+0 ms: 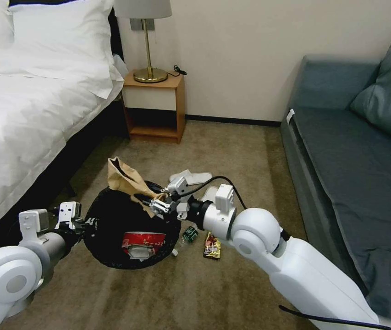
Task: Pick up the trash bin, then pick up the garbage on the floor and place it into the trash bin.
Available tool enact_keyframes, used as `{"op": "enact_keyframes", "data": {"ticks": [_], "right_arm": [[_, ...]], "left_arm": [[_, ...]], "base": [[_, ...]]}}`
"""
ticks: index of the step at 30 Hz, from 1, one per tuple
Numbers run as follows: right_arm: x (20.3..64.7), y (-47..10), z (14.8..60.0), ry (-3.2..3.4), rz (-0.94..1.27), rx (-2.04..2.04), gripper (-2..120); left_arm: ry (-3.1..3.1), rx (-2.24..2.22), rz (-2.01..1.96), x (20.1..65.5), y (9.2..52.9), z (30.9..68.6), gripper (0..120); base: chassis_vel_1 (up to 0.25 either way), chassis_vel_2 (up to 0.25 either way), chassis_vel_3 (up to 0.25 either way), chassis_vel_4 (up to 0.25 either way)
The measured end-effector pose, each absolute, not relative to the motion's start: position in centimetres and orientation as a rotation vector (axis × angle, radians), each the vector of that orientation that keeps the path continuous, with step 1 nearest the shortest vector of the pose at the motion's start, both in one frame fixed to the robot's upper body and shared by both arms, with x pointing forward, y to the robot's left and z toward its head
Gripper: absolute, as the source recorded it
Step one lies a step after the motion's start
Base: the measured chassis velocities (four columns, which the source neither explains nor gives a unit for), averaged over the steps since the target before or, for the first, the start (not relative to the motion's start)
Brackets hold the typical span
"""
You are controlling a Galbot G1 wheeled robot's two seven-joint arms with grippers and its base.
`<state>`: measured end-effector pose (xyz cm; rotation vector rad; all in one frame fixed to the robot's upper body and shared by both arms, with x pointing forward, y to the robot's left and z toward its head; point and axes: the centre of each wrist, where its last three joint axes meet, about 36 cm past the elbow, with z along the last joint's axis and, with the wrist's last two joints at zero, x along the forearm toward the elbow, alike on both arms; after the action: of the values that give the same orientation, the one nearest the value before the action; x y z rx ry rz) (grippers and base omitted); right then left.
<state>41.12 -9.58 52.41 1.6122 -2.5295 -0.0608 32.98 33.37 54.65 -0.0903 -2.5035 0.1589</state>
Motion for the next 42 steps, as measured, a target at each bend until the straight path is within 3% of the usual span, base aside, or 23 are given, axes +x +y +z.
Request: {"op": "enact_keyframes", "data": {"ticks": [4,7,15,32,42], "right_arm": [[40.8,-9.1,52.3,-2.524,-0.061,1.619,59],[40.8,-8.5,52.5,-2.531,-0.082,1.632,76],[41.0,-8.1,53.0,-2.523,-0.144,1.639,99],[42.8,-10.8,56.6,-2.7,-0.274,1.497,100],[47.6,-18.2,56.6,-2.922,-0.282,0.944,100]], "left_arm": [[-2.505,-0.092,0.158,33.0,33.3,54.7,2],[-2.506,-0.091,0.16,33.0,33.3,54.7,2],[-2.509,-0.081,0.169,33.0,33.4,54.6,2],[-2.52,-0.058,0.167,33.2,33.8,54.8,2],[-2.536,-0.024,0.178,33.2,34.4,55.0,2]], "base": [[0.0,0.0,0.0,0.0],[0.0,0.0,0.0,0.0],[0.0,0.0,0.0,0.0],[0.0,0.0,0.0,0.0],[0.0,0.0,0.0,0.0]]}}
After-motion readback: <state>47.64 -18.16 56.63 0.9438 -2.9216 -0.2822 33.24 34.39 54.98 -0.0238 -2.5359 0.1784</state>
